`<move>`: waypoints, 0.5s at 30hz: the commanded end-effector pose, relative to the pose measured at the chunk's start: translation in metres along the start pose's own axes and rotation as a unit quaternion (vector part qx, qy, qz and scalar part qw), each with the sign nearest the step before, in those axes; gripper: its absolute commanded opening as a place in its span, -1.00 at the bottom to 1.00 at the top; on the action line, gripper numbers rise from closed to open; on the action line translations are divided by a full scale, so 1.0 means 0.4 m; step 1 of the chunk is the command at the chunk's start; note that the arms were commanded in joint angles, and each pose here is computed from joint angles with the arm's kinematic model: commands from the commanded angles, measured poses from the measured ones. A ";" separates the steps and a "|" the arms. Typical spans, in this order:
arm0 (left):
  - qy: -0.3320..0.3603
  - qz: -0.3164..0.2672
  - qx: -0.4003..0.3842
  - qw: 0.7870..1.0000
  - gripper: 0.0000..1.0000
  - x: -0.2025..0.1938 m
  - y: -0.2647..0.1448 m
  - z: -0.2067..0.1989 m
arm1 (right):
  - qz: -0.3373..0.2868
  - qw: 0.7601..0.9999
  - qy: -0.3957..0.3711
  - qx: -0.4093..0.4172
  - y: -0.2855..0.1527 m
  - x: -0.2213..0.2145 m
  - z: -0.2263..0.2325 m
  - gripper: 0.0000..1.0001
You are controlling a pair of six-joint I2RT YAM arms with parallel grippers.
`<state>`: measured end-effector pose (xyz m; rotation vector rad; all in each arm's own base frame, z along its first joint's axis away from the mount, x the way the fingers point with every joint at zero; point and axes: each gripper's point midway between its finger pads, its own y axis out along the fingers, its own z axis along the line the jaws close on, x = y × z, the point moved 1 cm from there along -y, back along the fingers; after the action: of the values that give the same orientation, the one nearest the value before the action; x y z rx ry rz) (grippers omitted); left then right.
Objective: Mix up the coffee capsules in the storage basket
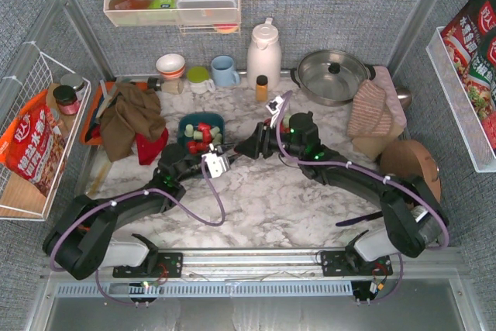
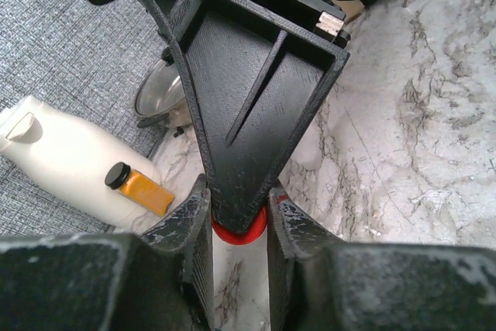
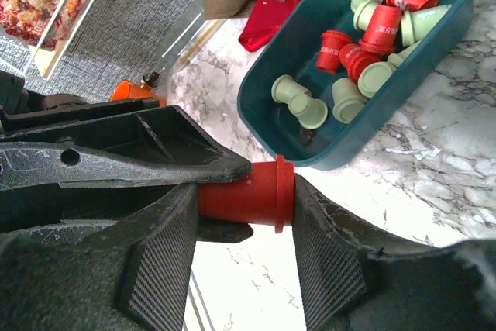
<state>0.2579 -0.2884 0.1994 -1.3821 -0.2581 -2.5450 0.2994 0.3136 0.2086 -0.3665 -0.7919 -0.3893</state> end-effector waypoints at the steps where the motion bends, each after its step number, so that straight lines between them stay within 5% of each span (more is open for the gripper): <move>1: 0.006 0.013 0.005 1.000 -0.55 -0.006 0.002 0.011 | -0.018 0.999 -0.027 -0.013 -0.013 0.029 0.006 0.11; 10: -0.006 0.048 0.029 0.998 -0.64 -0.039 0.001 0.033 | -0.034 0.994 -0.062 -0.081 -0.054 0.069 -0.018 0.33; 15: -0.009 0.156 0.121 0.980 -0.65 -0.111 -0.036 0.122 | -0.024 0.968 -0.077 -0.238 -0.097 0.083 -0.146 0.32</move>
<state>0.2843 -0.2802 0.1919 -1.3452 -0.2620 -2.3828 0.3154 0.2826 0.2284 -0.5551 -0.8802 -0.5174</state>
